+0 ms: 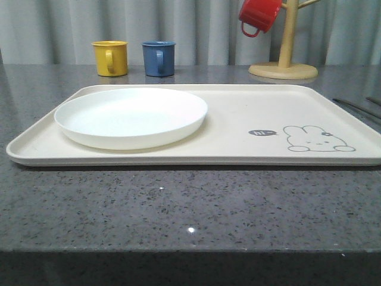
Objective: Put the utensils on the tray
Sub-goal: 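Withdraw the left gripper from the tray, then grasp the steel fork on the table with the right gripper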
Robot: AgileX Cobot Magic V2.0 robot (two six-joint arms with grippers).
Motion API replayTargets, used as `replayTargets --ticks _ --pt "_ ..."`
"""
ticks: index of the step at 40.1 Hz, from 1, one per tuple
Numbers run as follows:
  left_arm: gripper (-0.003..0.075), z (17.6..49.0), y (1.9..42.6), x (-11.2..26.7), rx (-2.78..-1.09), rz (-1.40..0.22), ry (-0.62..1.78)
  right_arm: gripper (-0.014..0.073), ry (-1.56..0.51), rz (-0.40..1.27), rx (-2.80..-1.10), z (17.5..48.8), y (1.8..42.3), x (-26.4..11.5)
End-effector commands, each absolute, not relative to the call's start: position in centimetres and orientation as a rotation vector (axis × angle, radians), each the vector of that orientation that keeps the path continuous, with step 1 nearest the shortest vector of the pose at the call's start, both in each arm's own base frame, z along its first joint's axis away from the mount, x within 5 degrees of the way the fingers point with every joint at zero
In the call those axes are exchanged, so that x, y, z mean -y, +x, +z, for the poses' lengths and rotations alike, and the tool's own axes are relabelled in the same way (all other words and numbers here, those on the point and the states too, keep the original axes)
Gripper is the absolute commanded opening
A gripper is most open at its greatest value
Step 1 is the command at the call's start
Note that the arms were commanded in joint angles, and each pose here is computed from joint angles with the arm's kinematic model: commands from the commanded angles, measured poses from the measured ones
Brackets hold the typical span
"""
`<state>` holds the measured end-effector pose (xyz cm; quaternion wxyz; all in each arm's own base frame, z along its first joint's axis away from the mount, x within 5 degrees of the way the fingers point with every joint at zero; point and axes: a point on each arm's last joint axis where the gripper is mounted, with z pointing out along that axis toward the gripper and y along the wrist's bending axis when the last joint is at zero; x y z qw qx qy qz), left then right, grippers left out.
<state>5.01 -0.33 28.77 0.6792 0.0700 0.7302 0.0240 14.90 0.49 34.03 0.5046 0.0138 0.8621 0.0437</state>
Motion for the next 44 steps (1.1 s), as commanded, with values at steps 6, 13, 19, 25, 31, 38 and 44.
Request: replayTargets --ticks 6,13,19,25,31,38,44 --pt "-0.0018 30.4 5.0 0.3 -1.540 0.042 0.135 0.0435 0.022 0.117 -2.262 35.5 21.3 -0.6" --pt "-0.0018 30.4 5.0 0.3 -1.540 0.042 0.135 0.0435 0.016 0.130 -2.444 34.6 25.4 -0.6" --pt "-0.0018 30.4 5.0 0.3 -1.540 0.042 0.135 0.0434 0.019 0.141 -2.527 33.2 28.1 -0.7" --pt "-0.0018 30.4 5.0 0.3 -1.540 0.042 0.135 0.0433 0.000 0.153 -2.578 31.5 30.2 -1.3" --pt "-0.0018 30.4 5.0 0.3 -1.540 0.042 0.135 0.0433 -0.004 0.154 -2.615 29.5 31.6 -1.5" --pt "-0.0018 30.4 5.0 0.3 -1.540 0.042 0.135 0.0433 0.002 0.152 -2.645 28.0 32.7 -1.5" --pt "-0.0018 30.4 5.0 0.3 -1.540 0.042 0.135 0.0414 0.004 0.151 -2.650 27.5 33.0 -1.5"
